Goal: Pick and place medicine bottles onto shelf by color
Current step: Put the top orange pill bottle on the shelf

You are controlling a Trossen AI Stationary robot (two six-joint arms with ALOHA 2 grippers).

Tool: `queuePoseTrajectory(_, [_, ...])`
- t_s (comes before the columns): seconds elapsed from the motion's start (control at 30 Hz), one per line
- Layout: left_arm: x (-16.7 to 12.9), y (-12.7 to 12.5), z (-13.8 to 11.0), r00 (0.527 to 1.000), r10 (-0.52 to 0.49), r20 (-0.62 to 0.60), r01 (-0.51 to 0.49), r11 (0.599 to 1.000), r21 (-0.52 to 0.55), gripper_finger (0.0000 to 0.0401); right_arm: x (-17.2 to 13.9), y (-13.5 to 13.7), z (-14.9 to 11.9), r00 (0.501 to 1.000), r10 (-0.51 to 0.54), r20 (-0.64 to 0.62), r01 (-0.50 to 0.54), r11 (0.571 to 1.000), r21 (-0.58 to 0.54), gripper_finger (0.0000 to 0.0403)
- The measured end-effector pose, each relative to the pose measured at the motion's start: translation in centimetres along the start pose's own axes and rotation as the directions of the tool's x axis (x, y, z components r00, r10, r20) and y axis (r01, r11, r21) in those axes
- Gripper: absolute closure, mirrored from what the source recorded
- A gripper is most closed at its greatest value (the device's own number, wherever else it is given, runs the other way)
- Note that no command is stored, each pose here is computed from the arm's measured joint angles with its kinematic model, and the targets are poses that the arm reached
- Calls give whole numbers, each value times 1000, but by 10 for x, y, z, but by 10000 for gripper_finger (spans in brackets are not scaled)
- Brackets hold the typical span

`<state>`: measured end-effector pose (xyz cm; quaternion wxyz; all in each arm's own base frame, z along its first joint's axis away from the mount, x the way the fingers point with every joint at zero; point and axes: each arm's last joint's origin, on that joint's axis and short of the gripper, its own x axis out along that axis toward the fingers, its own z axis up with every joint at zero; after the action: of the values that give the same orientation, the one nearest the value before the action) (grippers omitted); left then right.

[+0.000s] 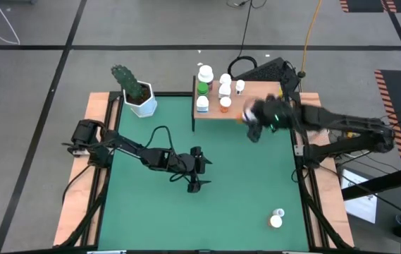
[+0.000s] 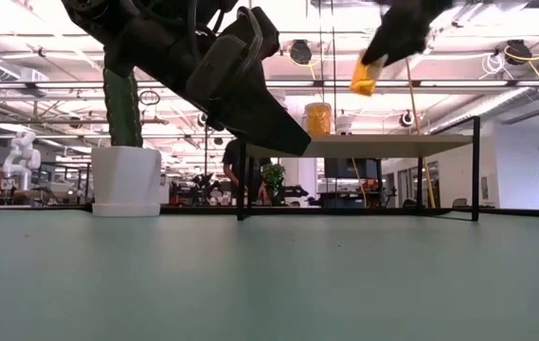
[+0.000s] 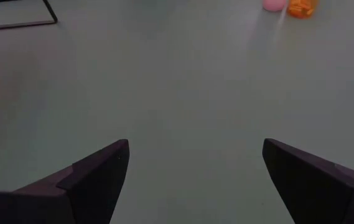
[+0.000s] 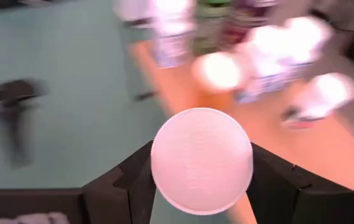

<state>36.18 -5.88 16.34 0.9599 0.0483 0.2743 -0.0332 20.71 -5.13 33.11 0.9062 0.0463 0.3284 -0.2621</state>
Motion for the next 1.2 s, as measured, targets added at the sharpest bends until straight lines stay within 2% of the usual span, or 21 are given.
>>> queuePoseTrajectory(0.1, [0,0,0,1000,0,2,0,1000,2,29,23,-25,21,995,-67,-69,65,998,-22,212])
queuePoseTrajectory(0.27, [0,0,0,1000,0,-2,0,1000,23,29,51,-63,49,987,14,-159,-11,1000,16,209])
queuePoseTrajectory(0.37, [0,0,-1,1000,1,-6,0,1000,30,29,62,-78,58,981,8,-194,-1,999,35,209])
queuePoseTrajectory(0.57, [0,0,-2,1000,1,-22,0,999,49,29,81,-84,52,958,6,-288,4,999,36,208])
queuePoseTrajectory(0.87, [0,0,-3,999,1,-33,0,1000,27,29,98,-96,47,945,-11,-327,28,998,47,207])
queuePoseTrajectory(1.1, [0,0,-3,999,1,-36,0,1000,29,29,97,-110,46,947,-36,-321,59,996,64,204])
queuePoseTrajectory(1.2, [0,0,-4,999,1,-38,0,1000,29,29,97,-111,46,947,-22,-321,39,998,46,192])
